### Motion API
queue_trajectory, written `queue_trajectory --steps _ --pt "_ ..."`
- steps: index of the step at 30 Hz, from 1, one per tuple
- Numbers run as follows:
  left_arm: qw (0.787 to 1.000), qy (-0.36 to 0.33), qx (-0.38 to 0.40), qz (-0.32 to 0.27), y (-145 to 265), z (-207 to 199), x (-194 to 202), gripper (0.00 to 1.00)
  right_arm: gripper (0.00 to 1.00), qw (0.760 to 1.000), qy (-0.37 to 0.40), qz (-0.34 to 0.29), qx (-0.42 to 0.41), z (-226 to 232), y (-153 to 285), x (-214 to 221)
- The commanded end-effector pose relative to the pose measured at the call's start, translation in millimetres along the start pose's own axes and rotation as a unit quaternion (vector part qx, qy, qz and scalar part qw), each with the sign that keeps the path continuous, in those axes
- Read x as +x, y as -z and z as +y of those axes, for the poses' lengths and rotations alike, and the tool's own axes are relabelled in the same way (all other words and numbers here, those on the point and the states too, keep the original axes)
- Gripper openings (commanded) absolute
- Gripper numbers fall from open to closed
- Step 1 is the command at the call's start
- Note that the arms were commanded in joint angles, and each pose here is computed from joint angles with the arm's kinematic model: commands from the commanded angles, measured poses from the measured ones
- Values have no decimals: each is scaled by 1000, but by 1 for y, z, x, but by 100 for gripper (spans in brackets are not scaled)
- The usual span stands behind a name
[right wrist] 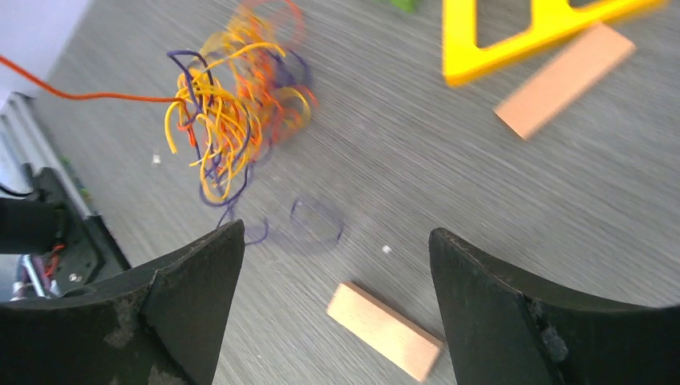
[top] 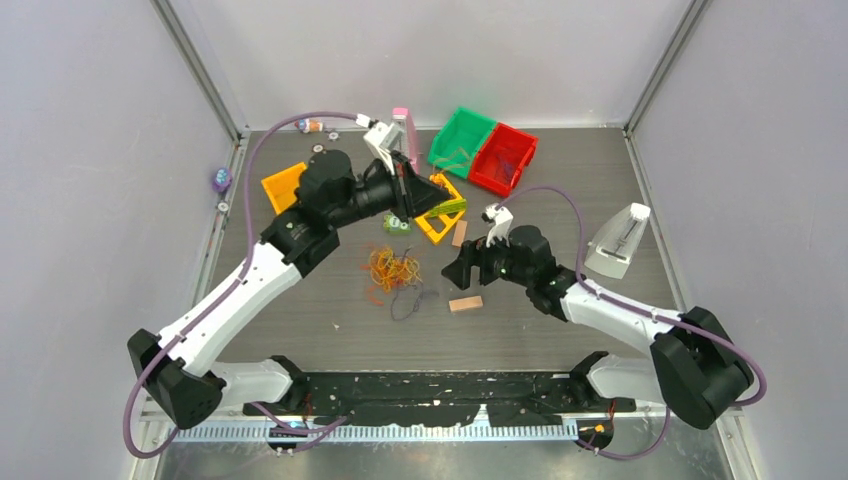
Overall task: Untangle the cables
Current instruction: Untie the cable.
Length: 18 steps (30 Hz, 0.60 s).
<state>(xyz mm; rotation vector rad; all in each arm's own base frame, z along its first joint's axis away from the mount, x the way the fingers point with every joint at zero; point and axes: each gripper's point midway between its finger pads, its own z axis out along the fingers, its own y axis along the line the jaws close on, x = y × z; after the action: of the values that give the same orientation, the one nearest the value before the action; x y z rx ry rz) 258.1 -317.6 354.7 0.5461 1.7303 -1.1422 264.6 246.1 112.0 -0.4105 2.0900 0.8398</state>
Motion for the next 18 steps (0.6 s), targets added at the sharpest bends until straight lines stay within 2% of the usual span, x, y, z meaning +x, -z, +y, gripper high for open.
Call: queue_trajectory --steps 1,6,12,17,18 --pt "996 42 69 -26 12 -50 -46 0 90 985 46 -138 -95 52 14 -61" --pt "992 62 103 -33 9 -69 -67 0 89 969 89 -185 -137 77 31 -77" --pt "991 76 105 -32 1 -67 -67 0 84 956 121 -211 -163 93 42 -91" --pt "990 85 102 -36 -2 -64 -66 0 64 961 125 -199 -145 88 32 -96" --pt "991 85 99 -36 -2 -62 -66 0 63 961 125 -198 -145 88 30 -96"
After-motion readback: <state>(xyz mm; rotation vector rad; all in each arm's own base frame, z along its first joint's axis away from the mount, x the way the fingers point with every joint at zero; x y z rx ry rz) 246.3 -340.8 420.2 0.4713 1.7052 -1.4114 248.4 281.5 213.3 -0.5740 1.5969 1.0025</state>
